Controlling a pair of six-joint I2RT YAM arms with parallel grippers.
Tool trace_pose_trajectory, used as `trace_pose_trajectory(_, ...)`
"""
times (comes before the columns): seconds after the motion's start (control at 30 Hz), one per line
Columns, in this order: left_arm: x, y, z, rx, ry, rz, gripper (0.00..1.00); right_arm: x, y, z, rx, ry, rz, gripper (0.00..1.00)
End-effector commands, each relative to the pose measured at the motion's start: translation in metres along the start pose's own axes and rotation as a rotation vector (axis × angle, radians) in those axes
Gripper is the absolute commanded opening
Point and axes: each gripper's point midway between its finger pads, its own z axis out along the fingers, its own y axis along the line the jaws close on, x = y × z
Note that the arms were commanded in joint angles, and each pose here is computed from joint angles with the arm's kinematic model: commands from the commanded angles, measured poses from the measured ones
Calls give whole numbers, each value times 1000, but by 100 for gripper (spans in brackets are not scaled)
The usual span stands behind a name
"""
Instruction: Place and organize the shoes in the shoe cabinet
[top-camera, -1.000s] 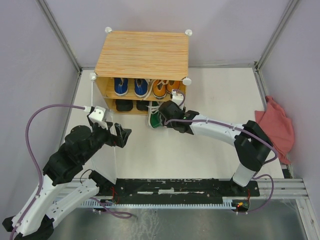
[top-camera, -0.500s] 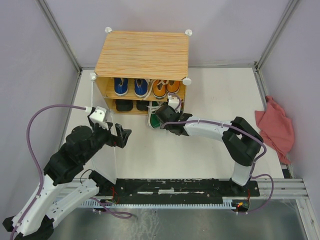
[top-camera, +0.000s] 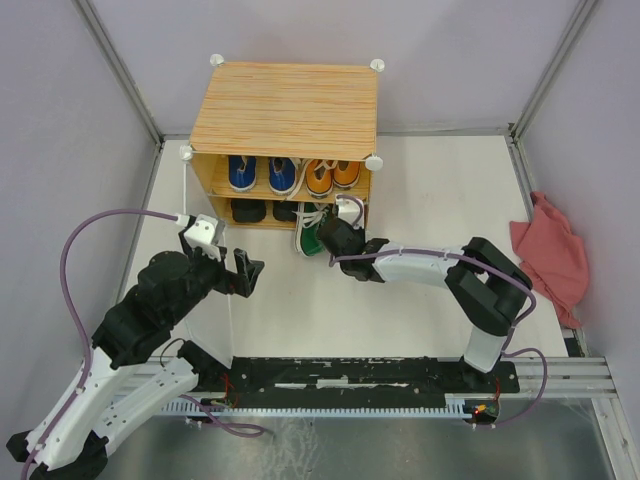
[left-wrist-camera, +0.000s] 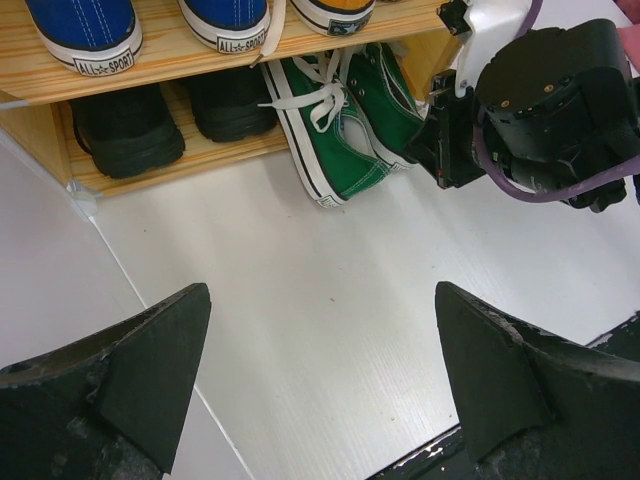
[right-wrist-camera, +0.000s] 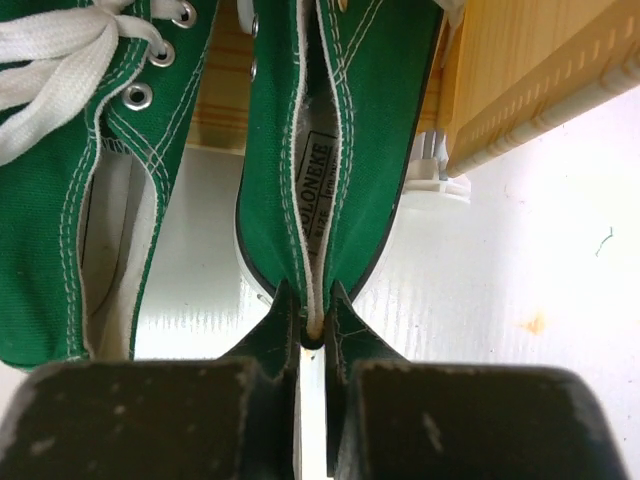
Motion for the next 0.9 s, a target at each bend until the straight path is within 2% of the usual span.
trace_pose_trajectory(0.0, -10, 5, 3, -21, -43, 36, 99, -63, -25, -11, 97, -207, -47, 2)
trace_pose_trajectory(0.2, -9, 4, 4, -21, -41, 35, 99, -89, -6, -18, 20, -243, -88, 2)
trace_pose_trajectory(0.47, -8, 5, 4, -26, -40, 36, 99, -114, -2, -29, 9, -317, 72, 2)
trace_pose_trajectory(0.6, -8, 5, 5, -22, -35, 36, 99, -132, 4, -37, -17, -355, 102, 2)
trace_pose_trajectory(0.87, -8, 5, 5, -22, -37, 37, 99, -137, 15, -11, -7, -363, 59, 2)
